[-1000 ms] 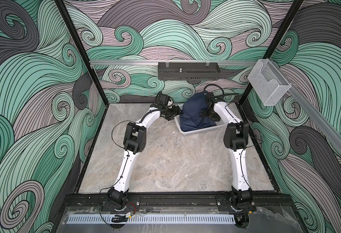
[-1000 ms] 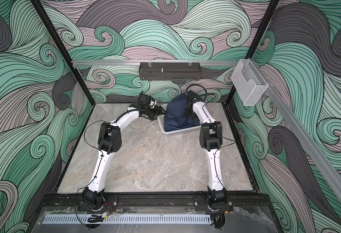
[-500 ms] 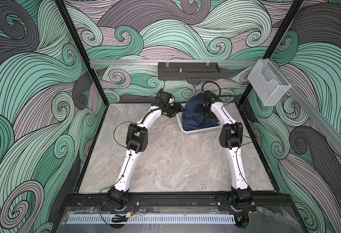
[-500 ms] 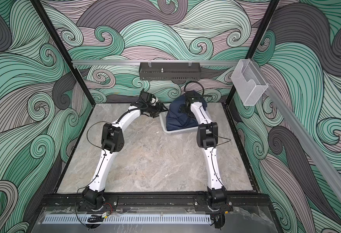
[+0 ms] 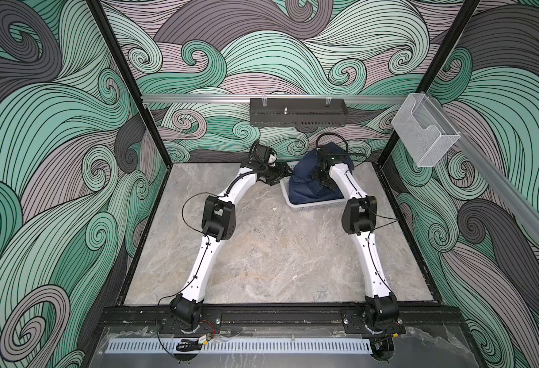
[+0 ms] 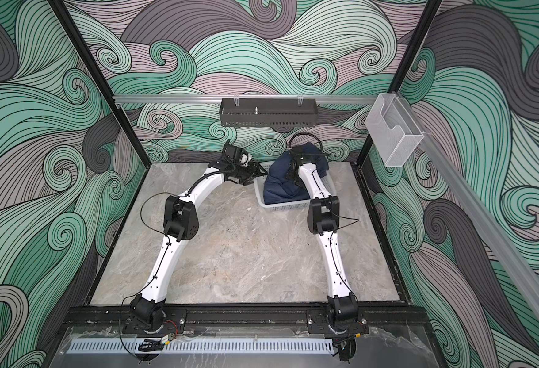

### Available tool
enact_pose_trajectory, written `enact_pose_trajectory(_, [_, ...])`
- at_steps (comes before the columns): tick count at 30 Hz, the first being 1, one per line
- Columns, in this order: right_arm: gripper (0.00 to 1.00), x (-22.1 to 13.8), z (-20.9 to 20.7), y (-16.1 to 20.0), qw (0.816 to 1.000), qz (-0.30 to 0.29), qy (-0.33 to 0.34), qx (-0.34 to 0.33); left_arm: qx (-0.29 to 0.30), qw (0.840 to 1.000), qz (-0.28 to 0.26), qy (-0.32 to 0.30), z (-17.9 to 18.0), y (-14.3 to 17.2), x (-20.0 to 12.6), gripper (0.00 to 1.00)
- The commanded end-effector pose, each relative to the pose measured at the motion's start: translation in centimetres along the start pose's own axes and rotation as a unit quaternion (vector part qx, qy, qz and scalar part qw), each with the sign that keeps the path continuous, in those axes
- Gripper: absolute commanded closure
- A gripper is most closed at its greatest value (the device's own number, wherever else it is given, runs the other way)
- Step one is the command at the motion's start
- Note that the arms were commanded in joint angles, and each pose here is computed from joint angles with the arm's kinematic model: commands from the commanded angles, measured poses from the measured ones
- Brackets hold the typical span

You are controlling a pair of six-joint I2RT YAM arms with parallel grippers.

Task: Fold and stack the trousers
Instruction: Pick up the trousers from the basket.

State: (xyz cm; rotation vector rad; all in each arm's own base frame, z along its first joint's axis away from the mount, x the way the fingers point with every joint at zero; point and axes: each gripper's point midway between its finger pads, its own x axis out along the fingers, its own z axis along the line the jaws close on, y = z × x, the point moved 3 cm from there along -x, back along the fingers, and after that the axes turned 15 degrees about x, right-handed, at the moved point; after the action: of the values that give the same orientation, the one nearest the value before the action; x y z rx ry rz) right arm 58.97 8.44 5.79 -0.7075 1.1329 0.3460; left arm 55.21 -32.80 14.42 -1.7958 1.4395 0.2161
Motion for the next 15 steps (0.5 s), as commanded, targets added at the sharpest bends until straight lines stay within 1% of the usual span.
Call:
enact_pose_trajectory(1, [0.28,3.5,-2.2,1.5,0.997,0.024,0.044,0.052,-0.001,1.000,0.011,0.020,-0.9,0.4,0.8,0.23])
enact_pose_trajectory(2, [0.34,3.6,-1.9,1.4,0.997,0.023,0.038,0.059,-0.001,1.000,0.011,0.020,-0.8,0.4,0.9,0.23])
enact_pose_trajectory(4, [0.49,3.5,-1.2,0.5,0.997,0.015,0.016,0.075,0.001,1.000,0.011,0.022,-0.9,0.3,1.0,0.23])
enact_pose_trajectory(7, [0.66,3.2,-0.6,-1.1,0.995,-0.001,-0.008,0.104,0.003,1.000,0.006,0.029,-1.1,0.0,0.9,0.22])
enact_pose_trajectory(10, [0.80,3.4,-0.4,-2.6,0.990,-0.016,-0.028,0.136,0.006,0.999,-0.002,0.034,-1.6,-0.7,0.2,0.20])
enact_pose_trajectory(12, [0.87,3.2,0.2,-3.6,0.986,-0.029,-0.048,0.154,0.013,0.999,-0.010,0.033,-1.9,-1.3,-0.8,0.19])
enact_pose_trajectory(15, [1.00,2.7,1.3,-5.5,0.978,-0.053,-0.085,0.183,0.023,0.999,-0.028,0.027,-2.4,-2.4,-3.2,0.11])
